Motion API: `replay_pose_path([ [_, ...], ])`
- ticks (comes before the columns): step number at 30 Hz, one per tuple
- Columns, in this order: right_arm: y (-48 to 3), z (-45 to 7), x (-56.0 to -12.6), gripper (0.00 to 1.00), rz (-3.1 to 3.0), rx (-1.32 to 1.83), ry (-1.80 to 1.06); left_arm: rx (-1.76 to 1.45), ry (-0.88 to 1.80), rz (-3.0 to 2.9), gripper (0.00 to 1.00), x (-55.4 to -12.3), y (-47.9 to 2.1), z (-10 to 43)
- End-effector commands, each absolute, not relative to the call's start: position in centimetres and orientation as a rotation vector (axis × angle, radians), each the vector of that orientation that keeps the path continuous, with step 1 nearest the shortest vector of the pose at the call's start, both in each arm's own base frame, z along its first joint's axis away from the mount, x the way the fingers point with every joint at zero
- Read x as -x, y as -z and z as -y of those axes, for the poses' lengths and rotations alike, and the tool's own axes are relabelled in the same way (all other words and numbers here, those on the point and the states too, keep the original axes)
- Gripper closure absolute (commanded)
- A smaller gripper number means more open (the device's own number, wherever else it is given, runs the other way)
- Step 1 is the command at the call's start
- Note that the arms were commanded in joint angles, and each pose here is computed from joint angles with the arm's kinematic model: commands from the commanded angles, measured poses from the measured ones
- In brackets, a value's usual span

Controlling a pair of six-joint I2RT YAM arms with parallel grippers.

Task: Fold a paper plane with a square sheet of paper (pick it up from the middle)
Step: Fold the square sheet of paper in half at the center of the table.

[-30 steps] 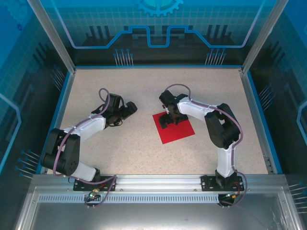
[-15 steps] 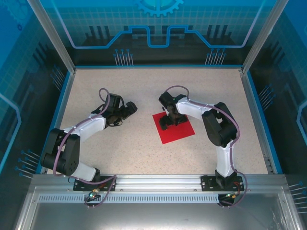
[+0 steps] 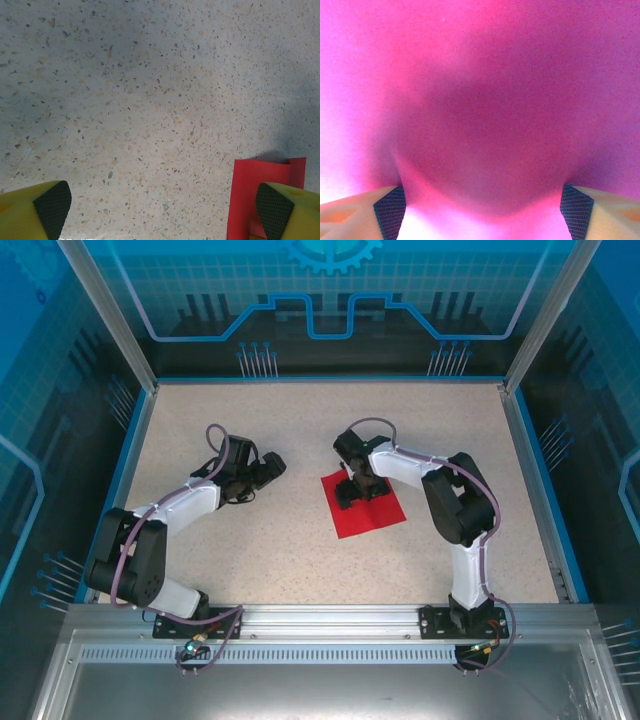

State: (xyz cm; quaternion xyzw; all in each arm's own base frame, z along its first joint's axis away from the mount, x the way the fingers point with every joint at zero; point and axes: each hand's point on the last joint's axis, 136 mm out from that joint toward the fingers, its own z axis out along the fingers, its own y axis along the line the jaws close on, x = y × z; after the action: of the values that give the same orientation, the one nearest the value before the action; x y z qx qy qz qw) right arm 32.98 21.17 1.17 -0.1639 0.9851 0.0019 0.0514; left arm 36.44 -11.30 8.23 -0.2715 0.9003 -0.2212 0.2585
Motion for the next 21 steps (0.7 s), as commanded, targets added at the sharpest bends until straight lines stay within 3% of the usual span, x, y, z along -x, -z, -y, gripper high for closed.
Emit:
replay_pose_path([
  [1,2.5,-19.0,-31.5,0.17,-3.106,0.461,0.084,0.735,0.587,-2.436,0.01,-36.5,-8.7,11.3],
  [8,1.0,-20.0,-31.9,0.25,-3.078,0.424,-0.007,0.739,0.588,-2.44,0.01,-36.5,-8.6,11.3],
  [11,-0.4,-21.3,-32.1,0.36,-3.058,0.395,-0.124,0.739,0.591,-2.439,0.01,-36.5,-8.6,11.3],
  [14,-1.9,-22.7,-32.0,0.54,-3.034,0.349,-0.273,0.722,0.627,-2.442,0.01,-36.4,-8.7,11.8],
  [18,-5.8,-25.9,-32.0,0.7,-2.925,0.312,-0.648,0.683,0.724,-2.446,0.01,-36.2,-8.8,13.2],
  [21,-9.4,-28.2,-32.0,0.71,-2.795,0.277,-1.064,0.662,0.842,-2.428,0.01,-36.1,-9.0,14.6],
])
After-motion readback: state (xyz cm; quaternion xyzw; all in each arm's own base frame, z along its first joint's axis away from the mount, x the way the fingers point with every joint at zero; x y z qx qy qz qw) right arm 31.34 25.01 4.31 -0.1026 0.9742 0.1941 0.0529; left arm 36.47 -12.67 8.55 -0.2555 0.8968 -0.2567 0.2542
